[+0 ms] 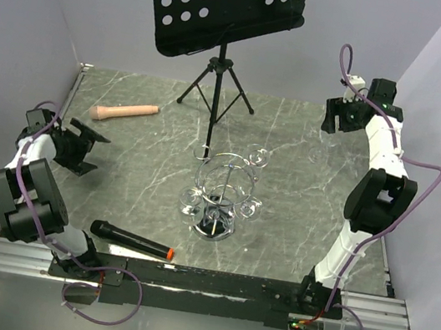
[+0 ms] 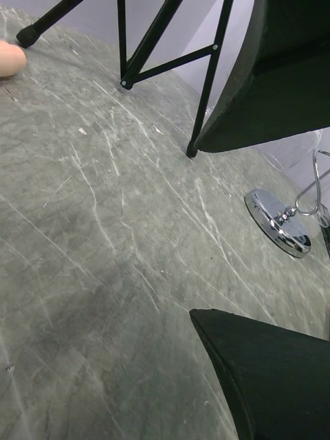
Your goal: Take the wine glass off the wine glass rack
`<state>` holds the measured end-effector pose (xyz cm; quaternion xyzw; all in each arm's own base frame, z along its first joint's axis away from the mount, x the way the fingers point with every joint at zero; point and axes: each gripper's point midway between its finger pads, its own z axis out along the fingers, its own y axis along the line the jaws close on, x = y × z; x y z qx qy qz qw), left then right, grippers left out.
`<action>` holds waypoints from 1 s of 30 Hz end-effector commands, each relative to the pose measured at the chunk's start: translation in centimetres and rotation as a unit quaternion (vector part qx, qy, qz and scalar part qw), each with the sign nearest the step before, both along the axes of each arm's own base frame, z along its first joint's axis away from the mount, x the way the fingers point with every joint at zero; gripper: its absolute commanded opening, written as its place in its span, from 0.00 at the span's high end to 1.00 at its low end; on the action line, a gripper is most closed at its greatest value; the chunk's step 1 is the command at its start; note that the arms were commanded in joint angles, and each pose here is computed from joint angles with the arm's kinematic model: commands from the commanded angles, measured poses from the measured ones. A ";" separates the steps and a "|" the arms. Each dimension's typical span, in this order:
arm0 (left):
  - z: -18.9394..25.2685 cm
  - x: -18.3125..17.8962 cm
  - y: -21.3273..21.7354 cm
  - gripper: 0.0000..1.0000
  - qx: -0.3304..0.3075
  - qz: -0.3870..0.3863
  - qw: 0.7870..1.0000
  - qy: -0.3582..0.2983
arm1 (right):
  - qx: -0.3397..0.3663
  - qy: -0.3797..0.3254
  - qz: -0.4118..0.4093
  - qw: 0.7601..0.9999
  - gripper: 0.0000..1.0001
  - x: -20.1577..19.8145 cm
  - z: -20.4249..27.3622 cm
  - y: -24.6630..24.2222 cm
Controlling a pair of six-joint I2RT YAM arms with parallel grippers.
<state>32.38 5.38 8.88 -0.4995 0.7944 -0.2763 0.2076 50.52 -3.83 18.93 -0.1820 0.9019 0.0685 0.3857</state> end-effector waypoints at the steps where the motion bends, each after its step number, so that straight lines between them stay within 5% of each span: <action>1: 1.5 0.2 0.7 0.00 0.022 0.001 0.999 -0.024 | 0.003 -0.066 -0.004 0.998 0.58 1.9 4.0 -0.4; 9: 1.5 -0.1 0.3 0.00 0.010 0.005 1.000 -0.027 | 0.006 -0.056 -0.018 0.998 0.42 1.7 3.6 -0.6; 18: 1.4 0.0 0.2 0.00 0.005 0.001 1.000 -0.030 | 0.003 -0.067 -0.043 0.997 0.00 1.4 4.8 -1.1; 30: 4.8 2.4 -0.9 0.00 0.006 -0.094 0.986 -0.136 | 0.034 -0.115 -0.052 0.991 0.00 -0.7 10.6 0.2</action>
